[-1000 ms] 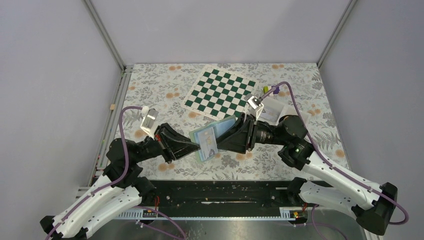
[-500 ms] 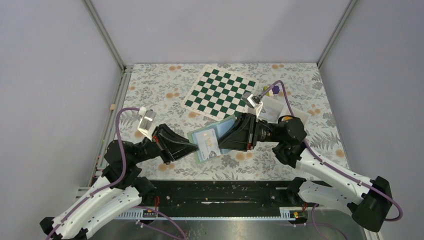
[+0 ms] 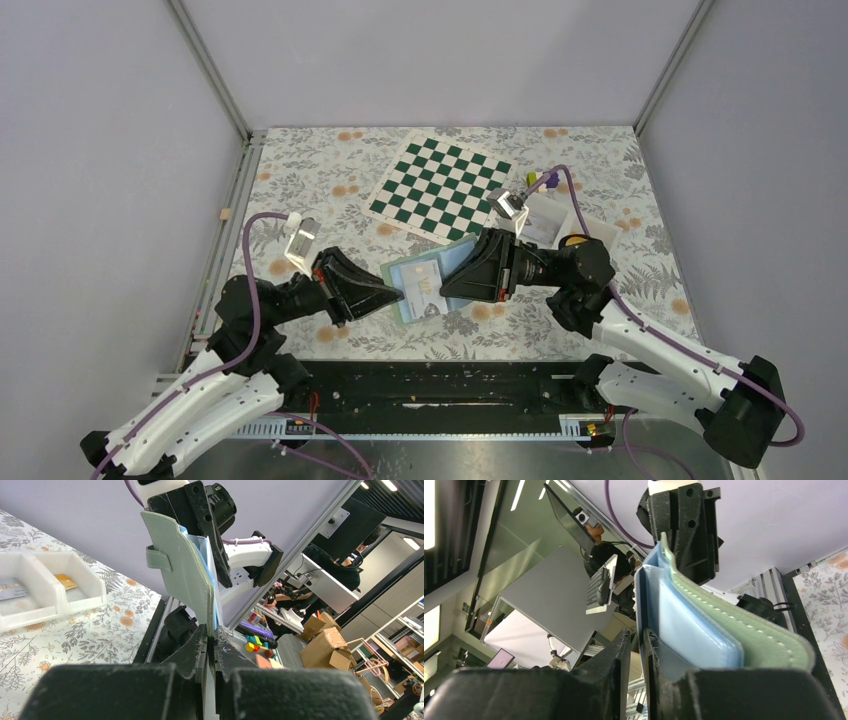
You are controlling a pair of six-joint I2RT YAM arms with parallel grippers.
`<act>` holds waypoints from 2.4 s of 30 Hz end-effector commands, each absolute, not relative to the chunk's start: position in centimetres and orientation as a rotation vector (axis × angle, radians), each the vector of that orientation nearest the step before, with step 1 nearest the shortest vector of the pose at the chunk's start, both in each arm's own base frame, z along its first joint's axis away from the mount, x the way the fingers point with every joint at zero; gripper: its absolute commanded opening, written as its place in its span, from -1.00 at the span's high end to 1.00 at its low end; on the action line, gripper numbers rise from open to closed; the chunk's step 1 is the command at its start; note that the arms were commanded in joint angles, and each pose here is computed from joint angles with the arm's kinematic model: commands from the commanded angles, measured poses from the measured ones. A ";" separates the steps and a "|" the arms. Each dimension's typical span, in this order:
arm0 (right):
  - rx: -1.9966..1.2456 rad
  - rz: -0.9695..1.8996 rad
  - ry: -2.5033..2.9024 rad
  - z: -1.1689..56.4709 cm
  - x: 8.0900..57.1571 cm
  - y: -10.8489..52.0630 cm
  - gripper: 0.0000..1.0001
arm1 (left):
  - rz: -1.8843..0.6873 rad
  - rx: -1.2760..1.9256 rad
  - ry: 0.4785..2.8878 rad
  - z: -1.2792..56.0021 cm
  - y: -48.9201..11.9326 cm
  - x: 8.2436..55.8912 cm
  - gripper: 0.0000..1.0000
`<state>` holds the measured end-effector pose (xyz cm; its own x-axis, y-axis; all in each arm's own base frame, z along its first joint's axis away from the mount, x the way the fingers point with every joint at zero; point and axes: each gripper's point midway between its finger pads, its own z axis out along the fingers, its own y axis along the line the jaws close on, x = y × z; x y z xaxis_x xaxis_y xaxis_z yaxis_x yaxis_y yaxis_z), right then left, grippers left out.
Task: Take the credit cards out of the card holder
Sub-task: Remove the credit card from the card holder, then place the credit card in the storage box.
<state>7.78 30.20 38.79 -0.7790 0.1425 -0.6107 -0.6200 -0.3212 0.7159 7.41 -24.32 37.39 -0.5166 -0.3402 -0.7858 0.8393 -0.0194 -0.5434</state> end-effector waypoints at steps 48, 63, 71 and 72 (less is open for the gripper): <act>0.434 1.202 1.609 32.4 22.4 16.8 1.00 | -1.042 0.436 1.540 32.6 -18.6 12.8 1.00; 0.987 0.793 1.598 20.8 29.1 11.2 1.00 | -0.647 0.522 1.627 28.1 -15.4 15.8 1.00; 1.373 0.692 1.397 17.1 31.9 8.5 1.00 | -0.691 0.516 1.579 28.6 -15.3 15.0 1.00; 1.396 0.685 1.392 16.8 32.3 8.6 1.00 | -0.713 0.533 1.567 28.7 -15.5 14.7 1.00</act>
<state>30.15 10.46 15.55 -0.0472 0.9311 -0.3616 0.3871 0.3508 0.8527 14.74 -15.47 26.48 -0.2049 -0.0097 -0.9787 0.6819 0.7159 -0.1499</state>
